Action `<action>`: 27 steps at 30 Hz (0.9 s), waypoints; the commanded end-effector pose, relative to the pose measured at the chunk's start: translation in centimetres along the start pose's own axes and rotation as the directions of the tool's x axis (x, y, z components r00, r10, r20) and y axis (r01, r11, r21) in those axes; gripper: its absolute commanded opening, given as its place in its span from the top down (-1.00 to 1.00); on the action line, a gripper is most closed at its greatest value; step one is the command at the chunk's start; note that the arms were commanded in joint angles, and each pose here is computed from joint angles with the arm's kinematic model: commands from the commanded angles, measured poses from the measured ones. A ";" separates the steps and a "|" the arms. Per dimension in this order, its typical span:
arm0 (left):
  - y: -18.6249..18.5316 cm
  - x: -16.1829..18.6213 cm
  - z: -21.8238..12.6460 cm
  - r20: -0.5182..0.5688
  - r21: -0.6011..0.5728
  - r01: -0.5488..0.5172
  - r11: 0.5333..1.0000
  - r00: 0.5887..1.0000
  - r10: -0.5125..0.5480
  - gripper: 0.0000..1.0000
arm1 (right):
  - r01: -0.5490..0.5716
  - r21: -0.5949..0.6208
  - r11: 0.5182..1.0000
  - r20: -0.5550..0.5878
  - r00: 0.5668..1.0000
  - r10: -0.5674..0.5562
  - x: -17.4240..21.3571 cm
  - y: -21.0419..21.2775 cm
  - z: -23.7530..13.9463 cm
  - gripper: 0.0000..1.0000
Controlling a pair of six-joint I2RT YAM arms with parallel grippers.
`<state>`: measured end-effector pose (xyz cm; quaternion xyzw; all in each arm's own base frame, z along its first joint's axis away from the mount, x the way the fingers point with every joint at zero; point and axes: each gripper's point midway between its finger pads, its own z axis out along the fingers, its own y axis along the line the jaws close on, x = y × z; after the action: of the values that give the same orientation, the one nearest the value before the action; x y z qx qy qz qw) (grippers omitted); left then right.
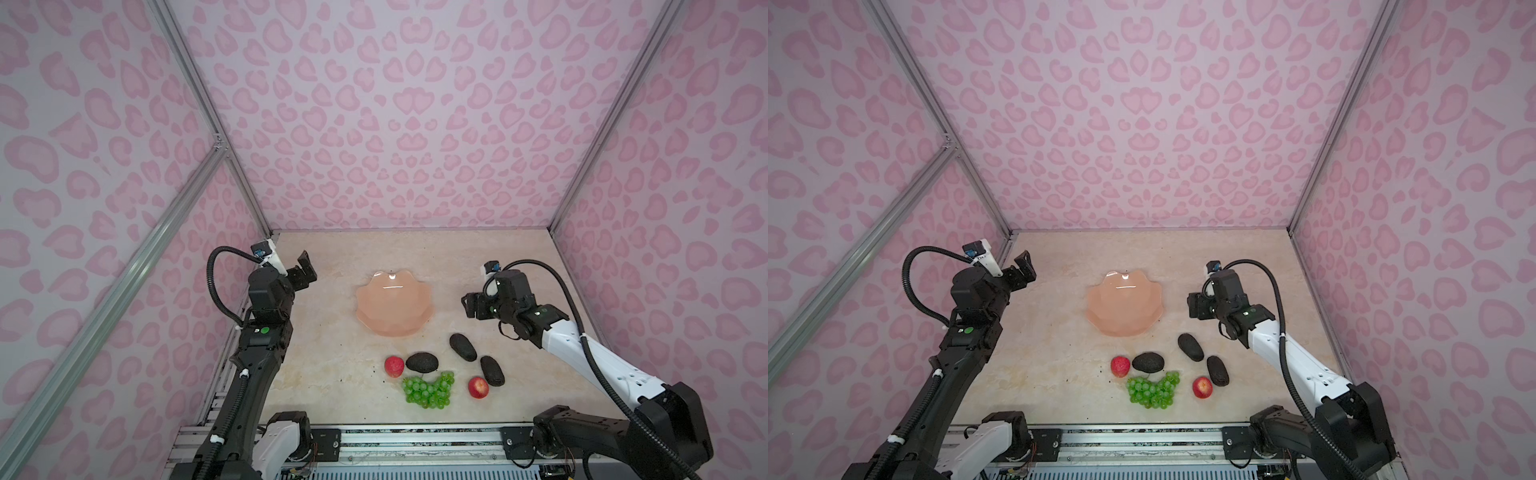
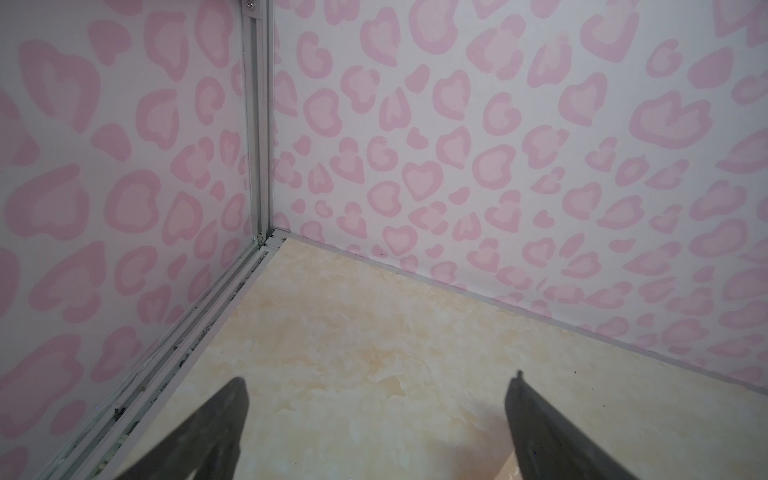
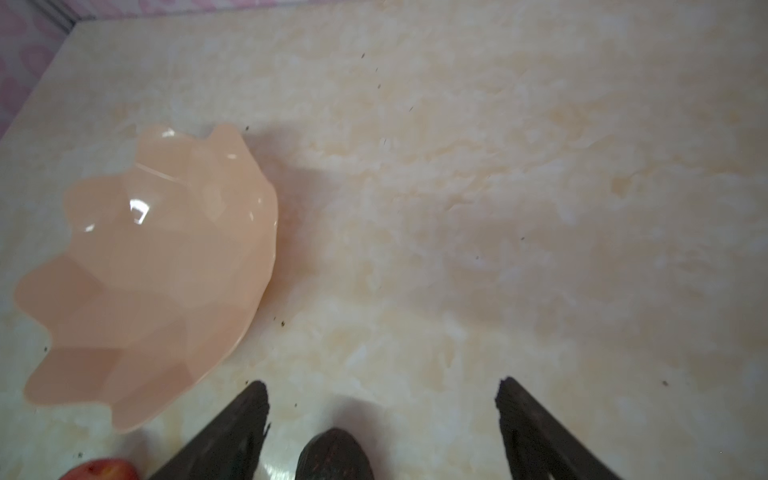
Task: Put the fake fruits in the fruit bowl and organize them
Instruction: 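Reach the right gripper down and grasp the dark avocado nearest it, then carry the avocado with the right gripper into the peach bowl and release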
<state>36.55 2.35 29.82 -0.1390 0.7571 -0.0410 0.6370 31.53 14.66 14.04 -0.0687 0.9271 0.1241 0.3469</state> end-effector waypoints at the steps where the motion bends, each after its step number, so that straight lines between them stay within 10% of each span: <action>1: -0.3 -0.2 -0.6 -0.012 0.018 -0.010 1.000 1.000 0.010 -0.94 | 0.021 0.021 1.000 -0.193 0.981 -0.017 6.1 1.1 0.2 -0.73; 12: -0.6 0.3 -1.1 -0.017 0.044 -0.033 0.998 0.999 0.034 -0.93 | 0.062 0.047 0.997 -0.335 0.941 -0.043 11.8 2.6 3.3 -0.65; 27: -0.3 1.0 -1.1 -0.035 0.032 -0.025 0.999 0.999 0.026 -0.93 | 0.185 0.167 0.968 -0.227 0.963 -0.145 6.3 2.6 1.0 0.30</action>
<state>35.43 1.58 29.22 -0.1144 0.7688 -0.0473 0.6274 26.24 17.61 6.89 -0.1088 0.9662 0.0306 0.2318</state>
